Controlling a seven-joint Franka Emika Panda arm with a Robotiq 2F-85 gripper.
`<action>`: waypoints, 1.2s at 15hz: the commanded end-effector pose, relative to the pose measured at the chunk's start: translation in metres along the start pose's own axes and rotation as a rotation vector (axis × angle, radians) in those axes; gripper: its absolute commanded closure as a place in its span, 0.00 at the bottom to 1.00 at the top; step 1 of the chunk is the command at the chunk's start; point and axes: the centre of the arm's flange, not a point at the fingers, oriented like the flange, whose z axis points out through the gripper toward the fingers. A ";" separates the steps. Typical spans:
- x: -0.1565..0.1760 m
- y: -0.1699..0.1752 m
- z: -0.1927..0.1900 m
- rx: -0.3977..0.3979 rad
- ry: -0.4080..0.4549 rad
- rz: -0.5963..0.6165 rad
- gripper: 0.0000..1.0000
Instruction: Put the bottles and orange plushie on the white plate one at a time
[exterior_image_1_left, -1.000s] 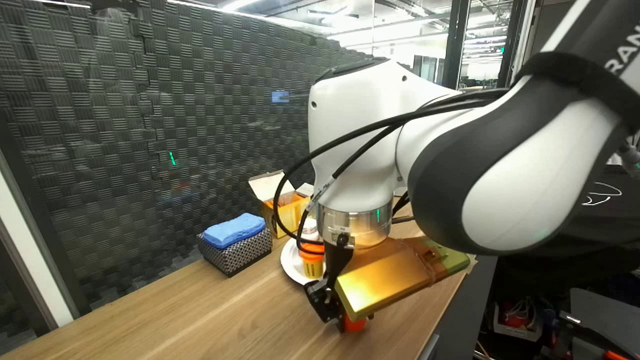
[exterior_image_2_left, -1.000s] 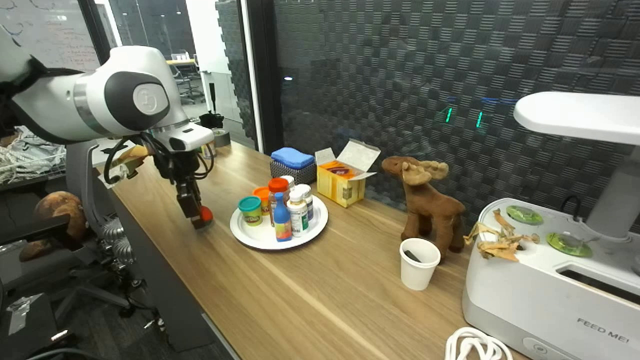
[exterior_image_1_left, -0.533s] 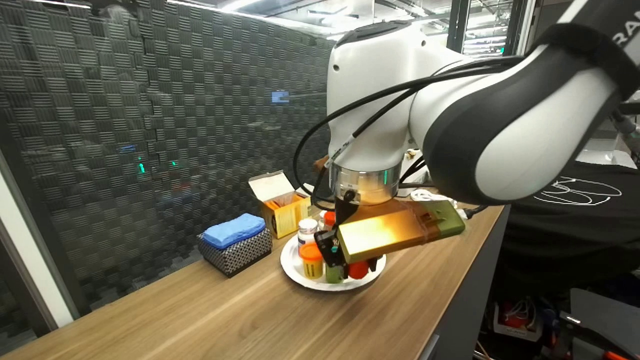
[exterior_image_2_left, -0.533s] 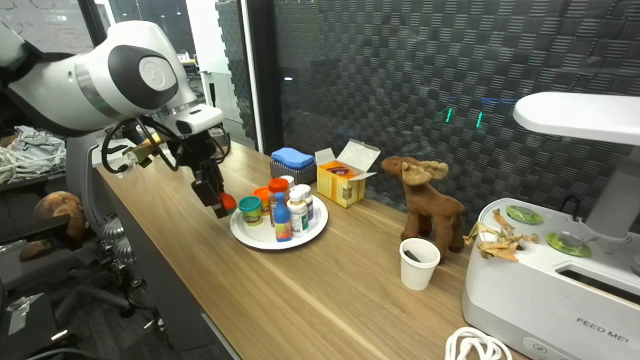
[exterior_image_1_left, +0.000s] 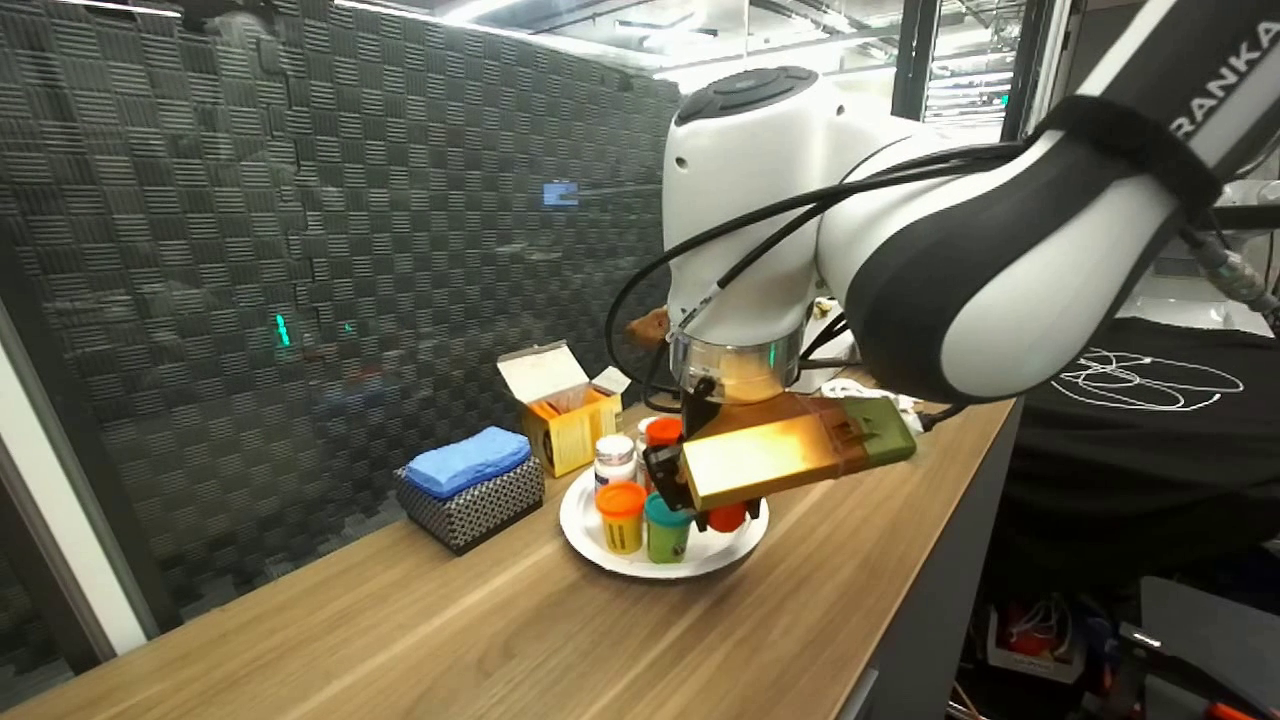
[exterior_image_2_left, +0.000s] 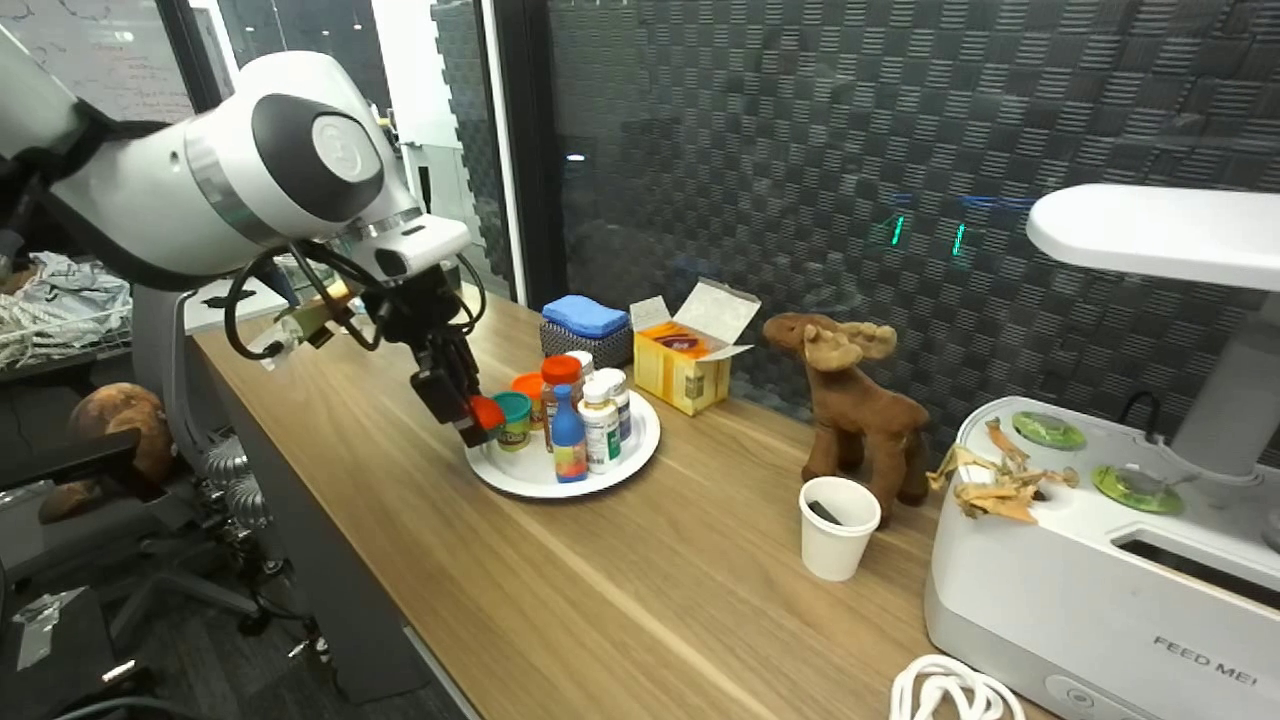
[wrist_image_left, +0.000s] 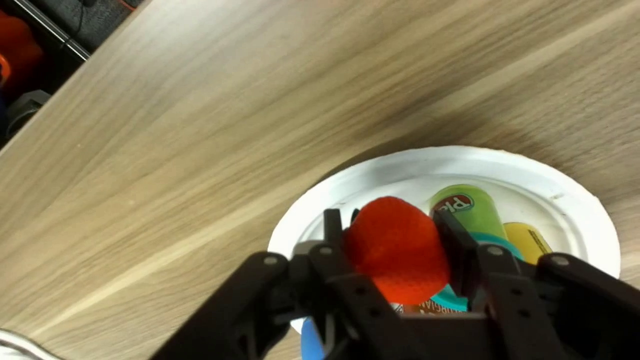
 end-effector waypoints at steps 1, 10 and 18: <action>0.004 -0.010 0.013 -0.013 0.007 0.001 0.77; 0.007 0.001 0.009 -0.001 0.068 0.024 0.77; 0.009 0.006 -0.001 0.030 0.166 0.012 0.00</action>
